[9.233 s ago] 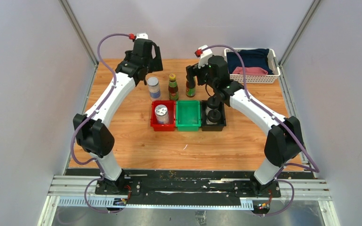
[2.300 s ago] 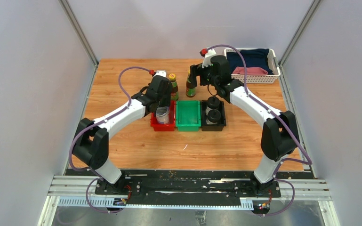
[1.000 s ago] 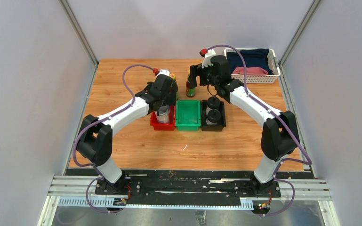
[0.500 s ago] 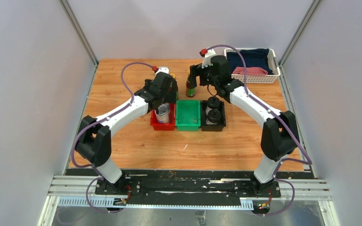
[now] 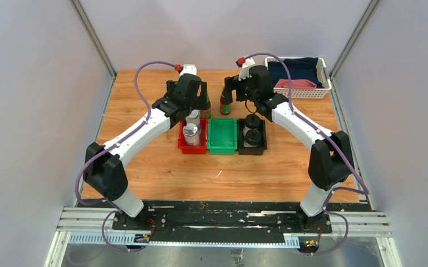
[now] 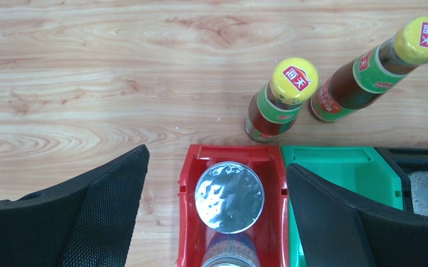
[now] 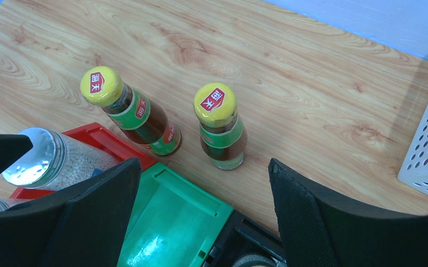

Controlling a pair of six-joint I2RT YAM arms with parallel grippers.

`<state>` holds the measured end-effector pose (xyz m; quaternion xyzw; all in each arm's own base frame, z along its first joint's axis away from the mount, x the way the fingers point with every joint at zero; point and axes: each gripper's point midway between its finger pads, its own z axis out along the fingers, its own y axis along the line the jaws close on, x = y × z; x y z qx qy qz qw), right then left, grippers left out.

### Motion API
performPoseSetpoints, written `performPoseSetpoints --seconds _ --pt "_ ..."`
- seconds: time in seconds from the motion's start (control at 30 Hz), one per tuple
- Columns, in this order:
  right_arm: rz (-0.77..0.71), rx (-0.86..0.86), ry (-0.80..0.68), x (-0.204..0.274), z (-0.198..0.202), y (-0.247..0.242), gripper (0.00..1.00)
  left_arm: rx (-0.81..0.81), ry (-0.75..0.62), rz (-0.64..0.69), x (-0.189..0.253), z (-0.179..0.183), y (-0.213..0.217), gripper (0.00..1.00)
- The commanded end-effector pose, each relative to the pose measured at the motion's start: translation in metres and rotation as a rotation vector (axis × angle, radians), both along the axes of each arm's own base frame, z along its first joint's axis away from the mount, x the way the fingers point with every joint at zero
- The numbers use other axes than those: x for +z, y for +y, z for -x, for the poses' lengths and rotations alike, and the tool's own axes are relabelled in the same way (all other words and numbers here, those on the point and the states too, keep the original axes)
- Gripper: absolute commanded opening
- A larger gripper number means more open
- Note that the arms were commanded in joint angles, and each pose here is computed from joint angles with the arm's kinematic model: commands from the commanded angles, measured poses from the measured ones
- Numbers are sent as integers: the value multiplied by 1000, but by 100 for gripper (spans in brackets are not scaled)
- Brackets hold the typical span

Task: Organize the condiment bottles
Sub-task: Place the bottle in the storage box, then pick up the bottle from the center of the board.

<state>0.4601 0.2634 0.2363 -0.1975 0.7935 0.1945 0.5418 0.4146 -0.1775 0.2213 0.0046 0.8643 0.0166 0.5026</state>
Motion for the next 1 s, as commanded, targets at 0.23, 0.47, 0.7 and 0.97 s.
performPoseSetpoints --seconds 0.23,0.47,0.7,0.97 --pt "-9 -22 -26 9 -5 -9 88 -92 -115 67 31 -13 -24 88" --pt "-2 -55 -37 13 -9 -22 88 -159 -152 78 19 -23 -40 78" --pt "-9 -107 -45 17 -13 -42 88 -160 -153 60 2 -32 -43 82" --pt "-20 -121 -52 19 -15 -47 88 -151 -148 45 -13 -41 -47 78"
